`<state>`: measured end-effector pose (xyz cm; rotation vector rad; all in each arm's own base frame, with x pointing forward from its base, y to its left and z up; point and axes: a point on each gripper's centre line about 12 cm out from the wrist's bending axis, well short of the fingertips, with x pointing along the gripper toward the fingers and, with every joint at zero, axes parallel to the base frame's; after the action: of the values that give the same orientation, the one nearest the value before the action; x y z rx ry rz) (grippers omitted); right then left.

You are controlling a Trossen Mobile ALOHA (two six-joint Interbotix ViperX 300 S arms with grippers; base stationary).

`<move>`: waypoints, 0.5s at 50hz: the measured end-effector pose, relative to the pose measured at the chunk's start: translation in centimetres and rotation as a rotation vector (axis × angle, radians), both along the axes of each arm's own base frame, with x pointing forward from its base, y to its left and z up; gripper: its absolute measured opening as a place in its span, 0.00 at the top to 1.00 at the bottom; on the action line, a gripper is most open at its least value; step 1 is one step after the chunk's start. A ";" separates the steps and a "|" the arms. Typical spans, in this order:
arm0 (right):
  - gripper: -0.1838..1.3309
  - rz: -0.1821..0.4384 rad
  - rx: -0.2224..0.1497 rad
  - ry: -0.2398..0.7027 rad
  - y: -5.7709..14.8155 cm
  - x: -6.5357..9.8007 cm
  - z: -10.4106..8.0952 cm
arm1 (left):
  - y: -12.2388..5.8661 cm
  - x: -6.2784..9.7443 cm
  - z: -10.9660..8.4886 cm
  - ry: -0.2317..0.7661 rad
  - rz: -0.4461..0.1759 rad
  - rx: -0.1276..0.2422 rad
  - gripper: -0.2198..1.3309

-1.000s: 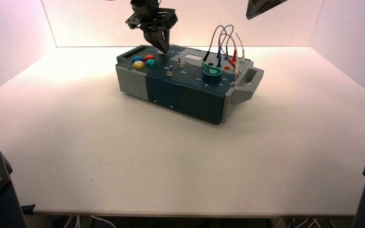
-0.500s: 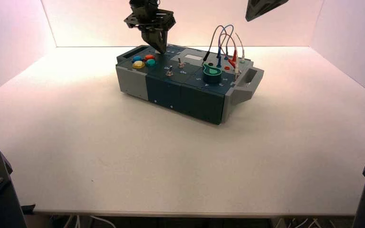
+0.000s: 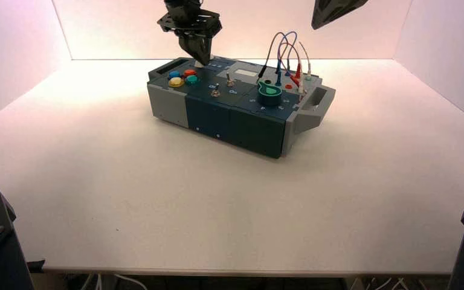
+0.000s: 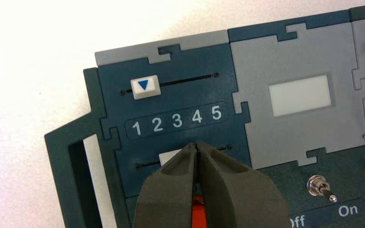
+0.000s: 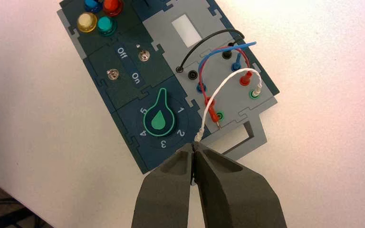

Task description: Move the bottom slider to position 2.

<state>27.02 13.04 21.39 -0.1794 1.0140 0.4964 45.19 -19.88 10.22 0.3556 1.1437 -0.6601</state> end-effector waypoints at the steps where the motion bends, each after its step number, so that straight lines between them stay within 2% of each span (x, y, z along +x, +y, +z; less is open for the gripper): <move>1: 0.97 0.001 -0.001 0.000 0.0 0.0 0.0 | 0.0 0.0 0.0 -0.002 -0.001 0.001 0.96; 12: 0.97 0.001 -0.002 0.004 0.0 0.1 -0.1 | 0.1 0.2 0.2 -0.010 -0.006 0.010 0.96; 25: 0.97 0.001 -0.004 0.007 0.1 0.1 -0.2 | 0.0 0.3 0.5 -0.014 0.001 0.004 0.96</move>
<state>27.16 13.10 21.17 -0.1818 1.0213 0.4967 45.46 -19.88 10.74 0.3622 1.1313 -0.6537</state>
